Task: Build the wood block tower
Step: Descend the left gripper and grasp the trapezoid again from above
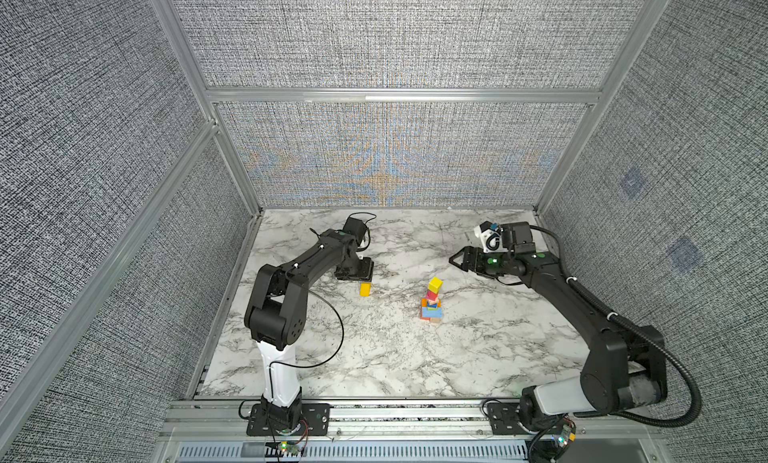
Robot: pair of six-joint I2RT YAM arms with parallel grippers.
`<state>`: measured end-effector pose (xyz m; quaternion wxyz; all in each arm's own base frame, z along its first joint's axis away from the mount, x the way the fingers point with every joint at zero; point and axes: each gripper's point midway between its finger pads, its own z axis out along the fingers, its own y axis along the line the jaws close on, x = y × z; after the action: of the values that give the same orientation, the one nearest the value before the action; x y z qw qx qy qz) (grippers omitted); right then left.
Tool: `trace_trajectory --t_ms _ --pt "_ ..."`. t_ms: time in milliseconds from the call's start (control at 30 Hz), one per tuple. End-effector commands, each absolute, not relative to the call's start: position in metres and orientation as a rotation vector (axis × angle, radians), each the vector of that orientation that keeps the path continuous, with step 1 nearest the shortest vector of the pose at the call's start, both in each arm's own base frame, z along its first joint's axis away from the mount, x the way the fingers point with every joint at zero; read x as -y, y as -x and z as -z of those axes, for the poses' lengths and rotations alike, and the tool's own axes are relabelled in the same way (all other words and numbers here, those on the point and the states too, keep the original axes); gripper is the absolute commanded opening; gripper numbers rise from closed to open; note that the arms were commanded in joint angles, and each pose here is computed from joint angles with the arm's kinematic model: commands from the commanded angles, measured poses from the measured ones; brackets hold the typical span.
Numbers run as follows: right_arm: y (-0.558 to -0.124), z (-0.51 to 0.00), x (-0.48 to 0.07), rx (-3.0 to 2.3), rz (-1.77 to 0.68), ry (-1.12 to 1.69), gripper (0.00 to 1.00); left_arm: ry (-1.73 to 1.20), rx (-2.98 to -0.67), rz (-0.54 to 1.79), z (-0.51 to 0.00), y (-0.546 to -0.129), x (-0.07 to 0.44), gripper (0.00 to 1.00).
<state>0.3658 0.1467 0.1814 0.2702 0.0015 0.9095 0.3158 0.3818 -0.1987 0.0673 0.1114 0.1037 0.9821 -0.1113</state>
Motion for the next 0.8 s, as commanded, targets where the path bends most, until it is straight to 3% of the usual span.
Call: trace_trajectory --t_ms 0,267,333,367,767 --pt "-0.366 -0.181 -0.144 -2.448 -0.822 0.005 0.83 -0.328 -2.838 0.365 -0.066 -0.395 0.208 0.67" --pt "-0.365 -0.186 -0.14 -2.437 -0.789 0.005 0.86 -0.346 -2.883 0.37 -0.045 -0.393 0.212 0.64" --pt "-0.365 -0.186 -0.139 -2.435 -0.779 0.0 0.91 -0.342 -2.885 0.366 -0.044 -0.392 0.21 0.63" --pt "-0.364 -0.186 -0.139 -2.434 -0.776 -0.001 0.99 -0.337 -2.886 0.36 -0.044 -0.39 0.209 0.63" --pt "-0.365 -0.186 -0.139 -2.431 -0.775 -0.004 0.99 -0.327 -2.886 0.357 -0.039 -0.373 0.206 0.53"
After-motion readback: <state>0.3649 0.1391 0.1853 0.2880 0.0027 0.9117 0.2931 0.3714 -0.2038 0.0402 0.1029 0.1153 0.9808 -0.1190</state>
